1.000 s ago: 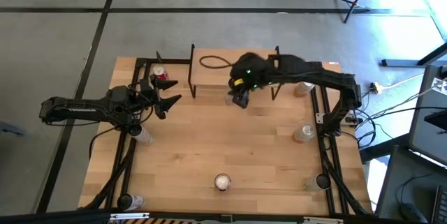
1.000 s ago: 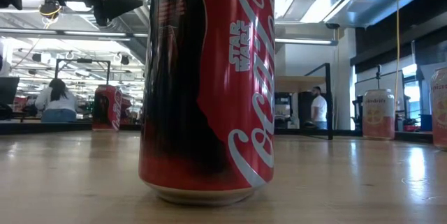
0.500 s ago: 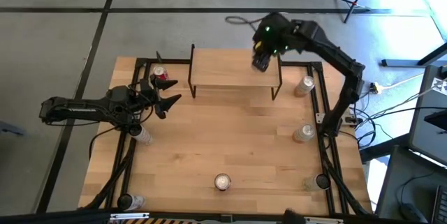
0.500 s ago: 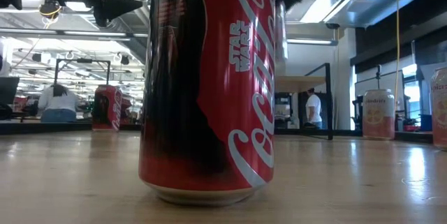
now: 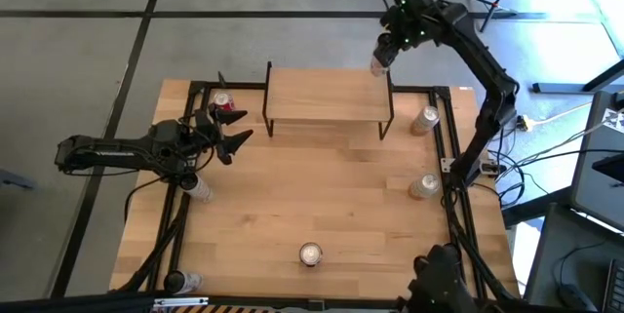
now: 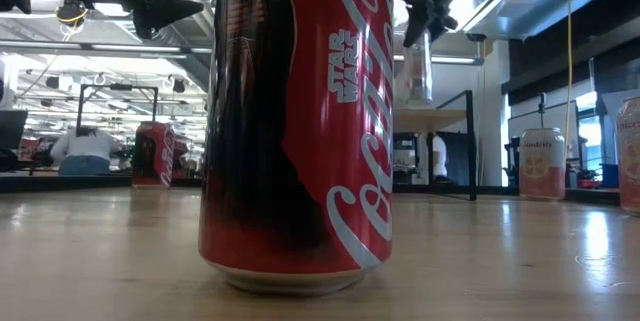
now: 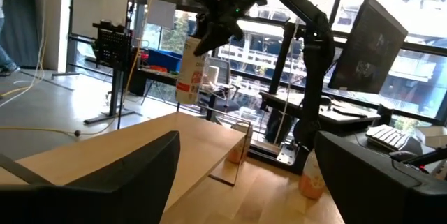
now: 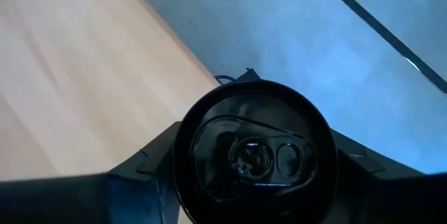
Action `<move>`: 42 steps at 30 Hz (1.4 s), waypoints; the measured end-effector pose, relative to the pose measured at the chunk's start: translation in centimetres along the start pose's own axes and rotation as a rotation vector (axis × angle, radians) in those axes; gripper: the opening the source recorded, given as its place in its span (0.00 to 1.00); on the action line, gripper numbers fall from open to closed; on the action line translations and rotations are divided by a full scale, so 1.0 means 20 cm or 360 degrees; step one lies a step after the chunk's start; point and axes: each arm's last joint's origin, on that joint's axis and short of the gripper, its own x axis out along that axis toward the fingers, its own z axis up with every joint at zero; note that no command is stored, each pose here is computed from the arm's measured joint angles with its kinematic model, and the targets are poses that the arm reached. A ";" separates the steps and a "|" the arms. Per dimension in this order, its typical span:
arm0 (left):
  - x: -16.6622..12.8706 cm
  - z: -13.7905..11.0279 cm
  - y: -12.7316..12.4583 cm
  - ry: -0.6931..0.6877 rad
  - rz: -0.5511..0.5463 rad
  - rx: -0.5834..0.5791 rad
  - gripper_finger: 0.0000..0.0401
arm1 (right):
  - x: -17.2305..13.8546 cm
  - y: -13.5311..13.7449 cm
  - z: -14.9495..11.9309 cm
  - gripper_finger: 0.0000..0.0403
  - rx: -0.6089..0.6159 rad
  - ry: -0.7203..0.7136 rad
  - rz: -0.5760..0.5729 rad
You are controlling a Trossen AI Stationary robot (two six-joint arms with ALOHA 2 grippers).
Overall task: Place canned beverage on shelf
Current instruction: Put the top white-pink soda can on the shelf
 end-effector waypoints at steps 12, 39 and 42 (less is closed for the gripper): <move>0.00 0.00 0.00 -0.0008 0.0045 0.0005 0.81 | 0.18 0.00 -0.06 0.56 0.0011 0.0100 0.0092; 0.00 0.00 0.01 -0.0020 0.0110 0.0005 0.81 | 0.16 0.01 -0.07 0.74 -0.0031 0.0099 0.0118; 0.00 0.00 0.01 -0.0020 0.0110 0.0005 0.81 | 0.11 0.01 -0.07 0.74 -0.0034 0.0065 0.0112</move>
